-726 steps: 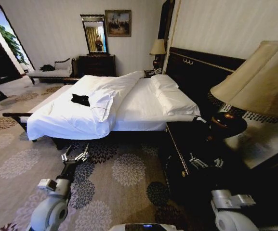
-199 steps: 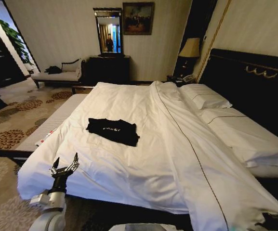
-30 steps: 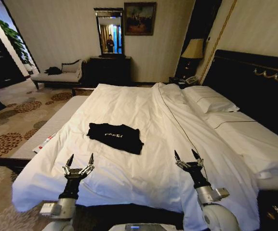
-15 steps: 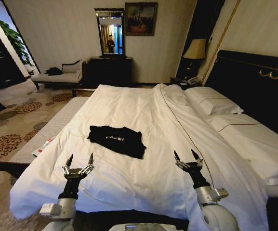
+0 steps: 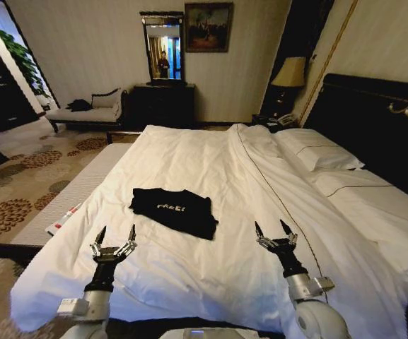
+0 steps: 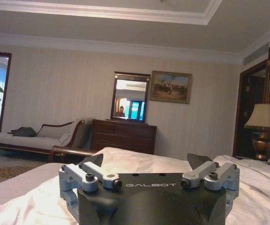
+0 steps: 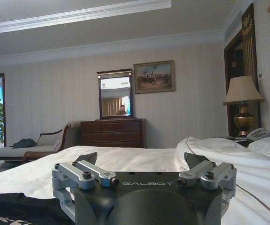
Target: Fold the clothes on the bed.
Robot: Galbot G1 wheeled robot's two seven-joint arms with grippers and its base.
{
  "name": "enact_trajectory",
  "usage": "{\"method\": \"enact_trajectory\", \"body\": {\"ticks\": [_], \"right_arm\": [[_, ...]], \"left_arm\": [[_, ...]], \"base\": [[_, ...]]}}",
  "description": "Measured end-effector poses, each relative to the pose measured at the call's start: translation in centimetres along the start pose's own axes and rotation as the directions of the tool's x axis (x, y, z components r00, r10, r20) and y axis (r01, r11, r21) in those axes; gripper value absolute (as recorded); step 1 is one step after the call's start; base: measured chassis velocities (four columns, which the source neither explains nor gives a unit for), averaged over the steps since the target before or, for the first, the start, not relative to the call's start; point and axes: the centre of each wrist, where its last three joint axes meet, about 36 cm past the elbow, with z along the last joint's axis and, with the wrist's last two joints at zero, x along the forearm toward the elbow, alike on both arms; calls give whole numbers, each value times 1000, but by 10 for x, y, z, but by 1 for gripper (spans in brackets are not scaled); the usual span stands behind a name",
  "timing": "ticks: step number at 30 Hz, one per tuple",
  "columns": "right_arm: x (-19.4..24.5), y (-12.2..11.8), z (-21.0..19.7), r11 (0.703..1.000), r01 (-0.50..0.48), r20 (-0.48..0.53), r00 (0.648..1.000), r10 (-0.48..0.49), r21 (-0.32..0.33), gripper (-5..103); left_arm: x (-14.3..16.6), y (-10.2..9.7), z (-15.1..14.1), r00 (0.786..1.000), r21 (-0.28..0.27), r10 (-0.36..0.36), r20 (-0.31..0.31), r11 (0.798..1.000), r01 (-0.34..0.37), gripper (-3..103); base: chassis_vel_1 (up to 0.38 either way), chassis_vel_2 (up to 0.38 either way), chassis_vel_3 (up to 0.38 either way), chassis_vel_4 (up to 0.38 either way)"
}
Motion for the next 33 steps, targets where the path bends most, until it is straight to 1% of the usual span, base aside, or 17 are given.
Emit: {"method": "enact_trajectory", "body": {"ticks": [12, 27, 30, 33], "right_arm": [[-1, 1, 7, 1000, 8, -6, 1000, -8, -5, 100], [-1, 1, 12, 1000, -6, -11, 1000, 6, -4, 100], [-2, 1, 14, 1000, -6, -1, 1000, 6, -14, 100], [-8, 3, 19, 998, -7, 24, 1000, 8, -59, 100]], "left_arm": [[-2, 2, 5, 1000, 2, -5, -5, 1000, 5, 100], [-3, 4, 9, 1000, 4, -8, -11, 1000, 9, 100], [-4, 5, 10, 1000, 4, -11, -11, 1000, 11, 100], [-6, 9, 13, 999, -3, -34, -13, 999, 34, 100]], "base": [[44, 60, -35, -57], [52, 59, -51, -61], [3, 18, 7, -13], [0, 0, 0, 0]]}}
